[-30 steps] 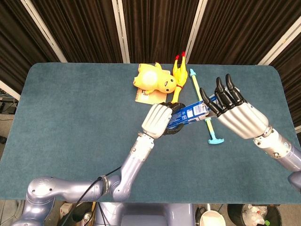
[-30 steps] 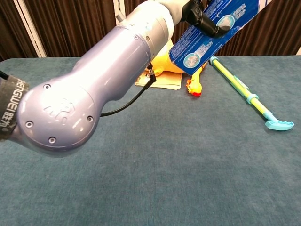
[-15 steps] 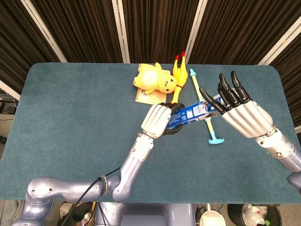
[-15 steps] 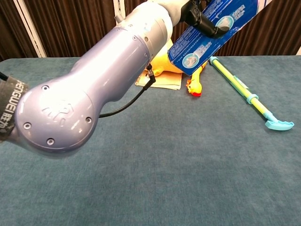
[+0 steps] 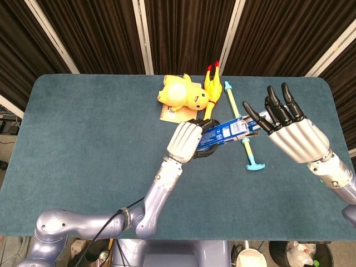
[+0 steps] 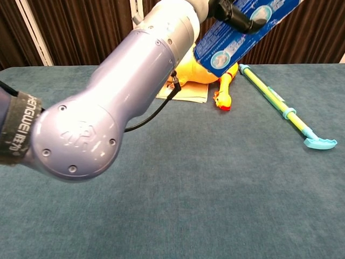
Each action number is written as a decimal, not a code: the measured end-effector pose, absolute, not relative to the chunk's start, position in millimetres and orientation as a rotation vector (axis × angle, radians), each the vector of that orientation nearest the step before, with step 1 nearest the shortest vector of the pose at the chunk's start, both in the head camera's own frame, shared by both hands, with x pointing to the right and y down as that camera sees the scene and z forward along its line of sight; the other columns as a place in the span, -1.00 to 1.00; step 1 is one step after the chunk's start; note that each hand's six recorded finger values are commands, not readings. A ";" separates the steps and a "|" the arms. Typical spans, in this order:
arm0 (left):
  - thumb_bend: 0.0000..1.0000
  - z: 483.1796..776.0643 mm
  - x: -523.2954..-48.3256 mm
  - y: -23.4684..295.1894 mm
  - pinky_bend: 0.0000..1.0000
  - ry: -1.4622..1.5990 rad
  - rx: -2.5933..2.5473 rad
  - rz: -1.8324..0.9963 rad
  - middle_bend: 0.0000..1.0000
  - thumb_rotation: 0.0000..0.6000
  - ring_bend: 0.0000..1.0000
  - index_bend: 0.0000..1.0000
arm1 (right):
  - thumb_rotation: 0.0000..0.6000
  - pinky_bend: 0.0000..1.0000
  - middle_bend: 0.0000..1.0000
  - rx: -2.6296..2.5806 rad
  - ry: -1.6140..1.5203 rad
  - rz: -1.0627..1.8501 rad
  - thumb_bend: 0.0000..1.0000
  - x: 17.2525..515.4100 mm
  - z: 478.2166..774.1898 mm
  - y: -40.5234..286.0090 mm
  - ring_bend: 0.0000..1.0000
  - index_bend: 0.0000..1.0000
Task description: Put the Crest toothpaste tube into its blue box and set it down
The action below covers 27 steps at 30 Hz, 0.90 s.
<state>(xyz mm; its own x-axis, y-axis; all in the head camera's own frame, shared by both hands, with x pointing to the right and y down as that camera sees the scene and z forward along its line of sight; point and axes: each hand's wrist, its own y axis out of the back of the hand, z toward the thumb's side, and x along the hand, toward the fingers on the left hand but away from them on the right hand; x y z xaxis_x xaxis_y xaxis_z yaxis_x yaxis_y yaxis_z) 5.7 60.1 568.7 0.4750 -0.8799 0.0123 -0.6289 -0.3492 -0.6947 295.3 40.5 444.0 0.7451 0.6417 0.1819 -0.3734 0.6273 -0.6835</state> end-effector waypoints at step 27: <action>-0.22 560.0 24.8 57.5 0.04 1.347 -2.103 -0.382 -0.01 1.00 -0.08 -0.36 | 1.00 -0.55 -0.18 -0.687 -0.571 0.598 -0.49 312.3 422.6 41.4 -0.63 -1.00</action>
<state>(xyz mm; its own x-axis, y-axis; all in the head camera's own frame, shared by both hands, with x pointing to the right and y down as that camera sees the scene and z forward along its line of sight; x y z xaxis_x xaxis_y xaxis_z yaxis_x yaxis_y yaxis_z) 24.8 57.5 560.0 0.4422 -0.8935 -0.0786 -0.7188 -0.3006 -0.6269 312.3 41.4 422.6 0.6902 0.6670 0.2806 -0.3110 0.6236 -0.7172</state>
